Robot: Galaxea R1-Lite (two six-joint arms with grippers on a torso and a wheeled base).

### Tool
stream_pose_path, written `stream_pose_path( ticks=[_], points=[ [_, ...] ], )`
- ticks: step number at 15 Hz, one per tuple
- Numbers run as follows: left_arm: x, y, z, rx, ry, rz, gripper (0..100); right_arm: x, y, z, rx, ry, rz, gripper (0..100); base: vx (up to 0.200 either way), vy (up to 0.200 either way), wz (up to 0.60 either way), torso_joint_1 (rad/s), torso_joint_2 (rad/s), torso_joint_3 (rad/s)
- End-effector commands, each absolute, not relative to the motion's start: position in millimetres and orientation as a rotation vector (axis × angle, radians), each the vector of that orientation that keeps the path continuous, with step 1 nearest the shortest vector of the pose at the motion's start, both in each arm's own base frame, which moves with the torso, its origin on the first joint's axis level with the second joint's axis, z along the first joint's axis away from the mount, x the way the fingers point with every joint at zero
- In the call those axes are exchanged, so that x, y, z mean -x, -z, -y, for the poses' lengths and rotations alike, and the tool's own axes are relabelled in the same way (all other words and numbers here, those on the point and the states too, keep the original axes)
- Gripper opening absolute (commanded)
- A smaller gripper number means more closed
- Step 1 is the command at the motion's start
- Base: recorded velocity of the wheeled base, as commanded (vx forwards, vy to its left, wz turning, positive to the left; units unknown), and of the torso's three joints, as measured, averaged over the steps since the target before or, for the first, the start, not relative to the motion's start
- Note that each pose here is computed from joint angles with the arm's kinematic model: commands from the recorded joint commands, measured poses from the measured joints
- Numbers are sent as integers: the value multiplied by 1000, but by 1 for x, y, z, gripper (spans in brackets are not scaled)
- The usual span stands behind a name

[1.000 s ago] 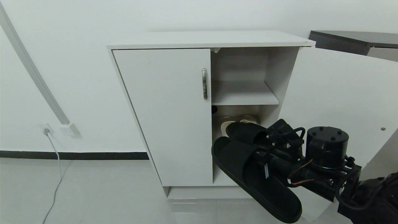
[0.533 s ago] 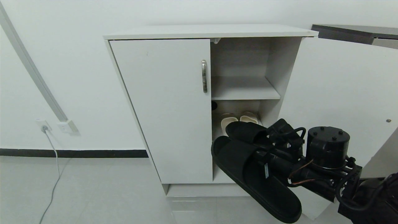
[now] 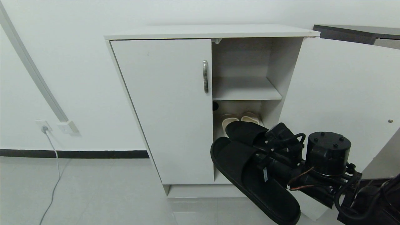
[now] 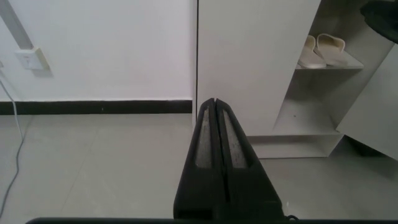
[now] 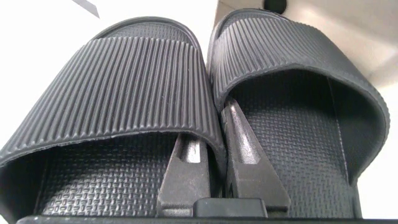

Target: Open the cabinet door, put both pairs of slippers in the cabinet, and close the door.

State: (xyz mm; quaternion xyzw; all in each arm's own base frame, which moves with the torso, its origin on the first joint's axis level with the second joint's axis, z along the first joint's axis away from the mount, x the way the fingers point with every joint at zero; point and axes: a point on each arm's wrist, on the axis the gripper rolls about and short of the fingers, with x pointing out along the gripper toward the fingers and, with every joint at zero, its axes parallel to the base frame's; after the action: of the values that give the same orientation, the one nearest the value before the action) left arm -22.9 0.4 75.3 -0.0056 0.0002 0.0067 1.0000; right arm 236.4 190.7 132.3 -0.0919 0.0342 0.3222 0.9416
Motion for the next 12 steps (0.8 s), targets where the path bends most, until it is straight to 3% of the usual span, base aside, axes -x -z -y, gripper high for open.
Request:
stream_pose_path(
  ticks=[1,2,5,12],
  points=[
    [23,-75,0,11,-14,-1,0,-236,-132,-192,184,-661,-74,0,0,0,0,0,0,0],
    [23,-75,0,9,-14,-1,0,-236,-131,-192,182,-659,-77,0,0,0,0,0,0,0],
    [23,-75,0,11,-14,-1,0,-236,-131,-193,181,-656,-77,0,0,-200,0,-1,1,5],
    [23,-75,0,11,-14,-1,0,-234,-149,-232,57,-436,-149,0,0,0,0,0,0,0]
  ],
)
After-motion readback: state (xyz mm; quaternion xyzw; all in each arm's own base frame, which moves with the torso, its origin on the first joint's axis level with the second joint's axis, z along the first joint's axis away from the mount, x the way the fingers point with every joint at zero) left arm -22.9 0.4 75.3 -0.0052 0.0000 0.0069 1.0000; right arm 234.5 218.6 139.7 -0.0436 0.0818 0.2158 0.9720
